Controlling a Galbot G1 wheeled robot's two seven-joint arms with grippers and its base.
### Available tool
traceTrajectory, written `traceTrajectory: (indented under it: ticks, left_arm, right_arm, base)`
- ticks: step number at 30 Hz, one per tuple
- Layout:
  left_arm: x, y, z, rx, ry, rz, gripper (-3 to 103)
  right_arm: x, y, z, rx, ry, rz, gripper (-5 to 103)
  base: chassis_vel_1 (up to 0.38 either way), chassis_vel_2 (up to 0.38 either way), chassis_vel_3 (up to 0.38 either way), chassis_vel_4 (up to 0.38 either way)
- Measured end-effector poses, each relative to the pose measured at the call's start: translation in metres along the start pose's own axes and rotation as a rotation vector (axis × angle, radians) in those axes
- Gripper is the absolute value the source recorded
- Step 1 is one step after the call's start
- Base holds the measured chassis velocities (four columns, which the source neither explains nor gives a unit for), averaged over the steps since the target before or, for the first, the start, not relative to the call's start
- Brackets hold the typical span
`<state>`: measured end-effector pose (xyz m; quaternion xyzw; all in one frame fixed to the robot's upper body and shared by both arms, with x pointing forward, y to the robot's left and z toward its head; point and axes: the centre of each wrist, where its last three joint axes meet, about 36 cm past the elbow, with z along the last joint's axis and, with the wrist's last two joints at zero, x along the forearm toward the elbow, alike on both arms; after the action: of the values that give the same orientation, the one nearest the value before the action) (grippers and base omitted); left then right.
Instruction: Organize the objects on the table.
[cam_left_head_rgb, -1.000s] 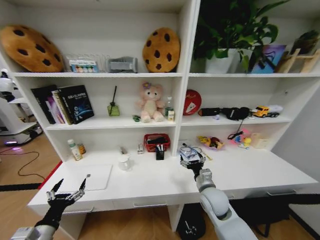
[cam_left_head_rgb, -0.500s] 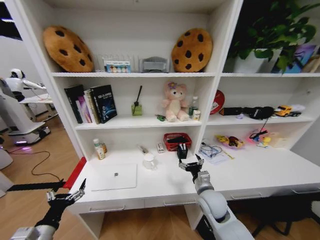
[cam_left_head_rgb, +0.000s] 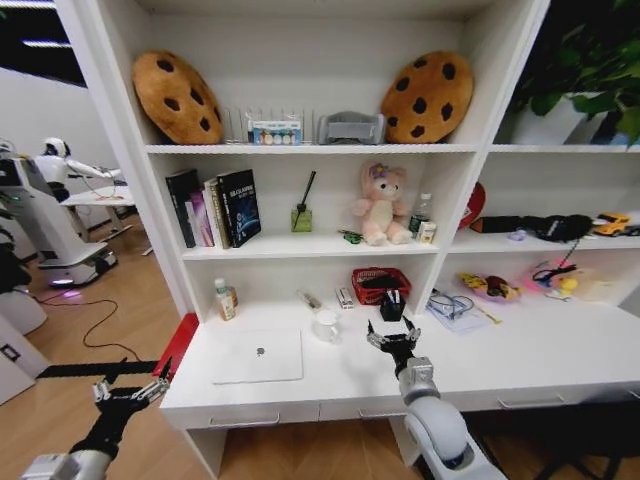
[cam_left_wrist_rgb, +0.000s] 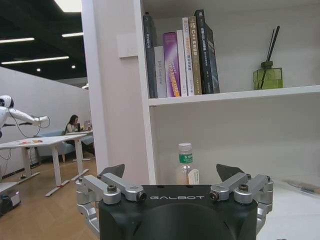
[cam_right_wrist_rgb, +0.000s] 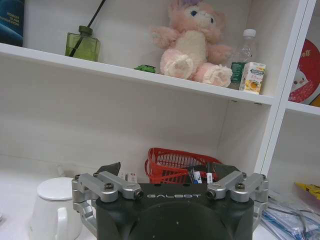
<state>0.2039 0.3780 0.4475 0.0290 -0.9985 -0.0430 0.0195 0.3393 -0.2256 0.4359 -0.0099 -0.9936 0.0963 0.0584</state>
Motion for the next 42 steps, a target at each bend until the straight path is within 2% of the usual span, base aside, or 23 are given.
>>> traceTrajectory:
  ticks: [14, 36, 42]
  left_arm:
    - [0.0, 0.0, 0.0, 0.0, 0.0, 0.0, 100]
    - [0.0, 0.0, 0.0, 0.0, 0.0, -0.001, 100]
    - [0.0, 0.0, 0.0, 0.0, 0.0, -0.001, 100]
  right_arm:
    - [0.001, 0.002, 0.003, 0.003, 0.016, -0.013, 100]
    - [-0.007, -0.002, 0.013, 0.008, 0.014, -0.04, 100]
    - [-0.012, -0.001, 0.016, 0.005, 0.008, -0.043, 100]
  base:
    - [0.202, -0.177, -0.206, 0.192]
    - [0.343, -0.344, -0.341, 0.352]
    - [0.207, -0.141, -0.215, 0.214]
